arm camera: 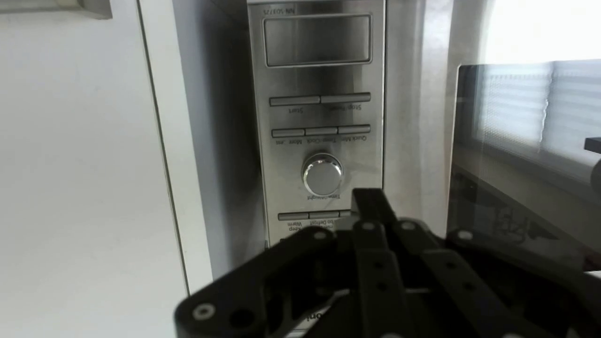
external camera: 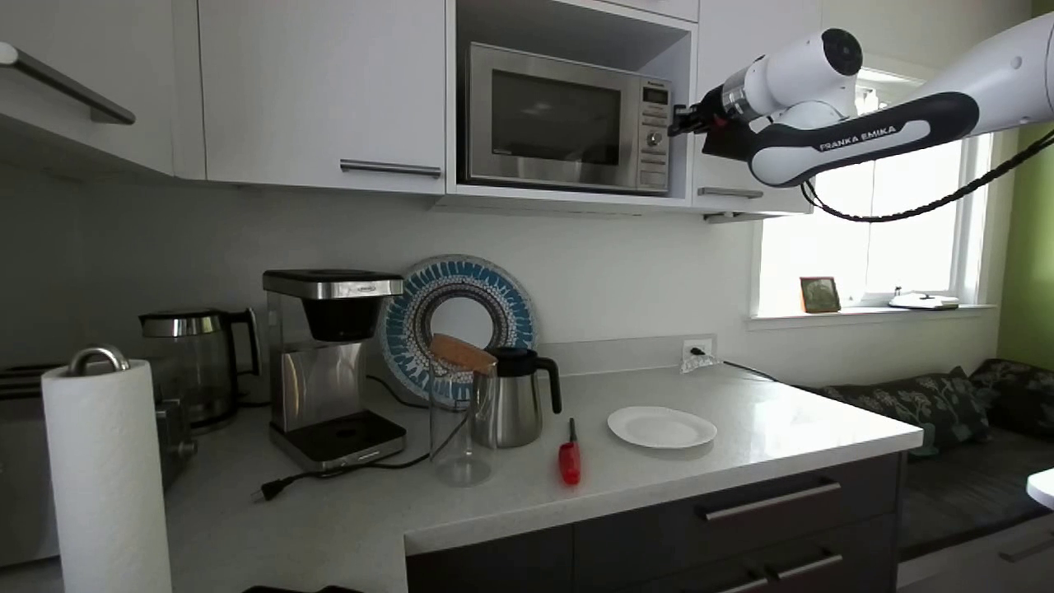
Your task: Push one button on the microwave
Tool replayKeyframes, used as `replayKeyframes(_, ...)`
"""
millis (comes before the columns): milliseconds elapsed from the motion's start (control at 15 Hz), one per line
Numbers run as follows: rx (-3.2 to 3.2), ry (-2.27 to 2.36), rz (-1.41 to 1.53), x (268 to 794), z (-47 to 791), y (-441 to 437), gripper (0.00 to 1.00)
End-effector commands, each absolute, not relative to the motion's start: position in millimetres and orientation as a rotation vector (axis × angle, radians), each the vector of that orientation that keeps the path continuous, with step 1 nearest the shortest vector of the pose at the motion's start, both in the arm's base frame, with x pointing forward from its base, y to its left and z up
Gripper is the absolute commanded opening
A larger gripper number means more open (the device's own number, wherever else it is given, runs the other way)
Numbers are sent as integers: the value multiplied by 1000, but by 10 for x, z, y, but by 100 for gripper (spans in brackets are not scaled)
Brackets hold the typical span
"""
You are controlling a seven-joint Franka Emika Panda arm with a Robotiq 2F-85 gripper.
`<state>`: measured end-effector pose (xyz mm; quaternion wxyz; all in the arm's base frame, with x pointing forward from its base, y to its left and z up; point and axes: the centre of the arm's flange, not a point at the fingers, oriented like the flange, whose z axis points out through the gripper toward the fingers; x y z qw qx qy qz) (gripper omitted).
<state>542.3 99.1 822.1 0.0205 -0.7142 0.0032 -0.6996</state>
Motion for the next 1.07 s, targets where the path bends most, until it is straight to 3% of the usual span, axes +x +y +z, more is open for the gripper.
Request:
replayKeyframes(0,-2215,10,-2169,5423,8221,991,1)
replayKeyframes(1000,-2305,63,-2082,5753,8039,1029,0)
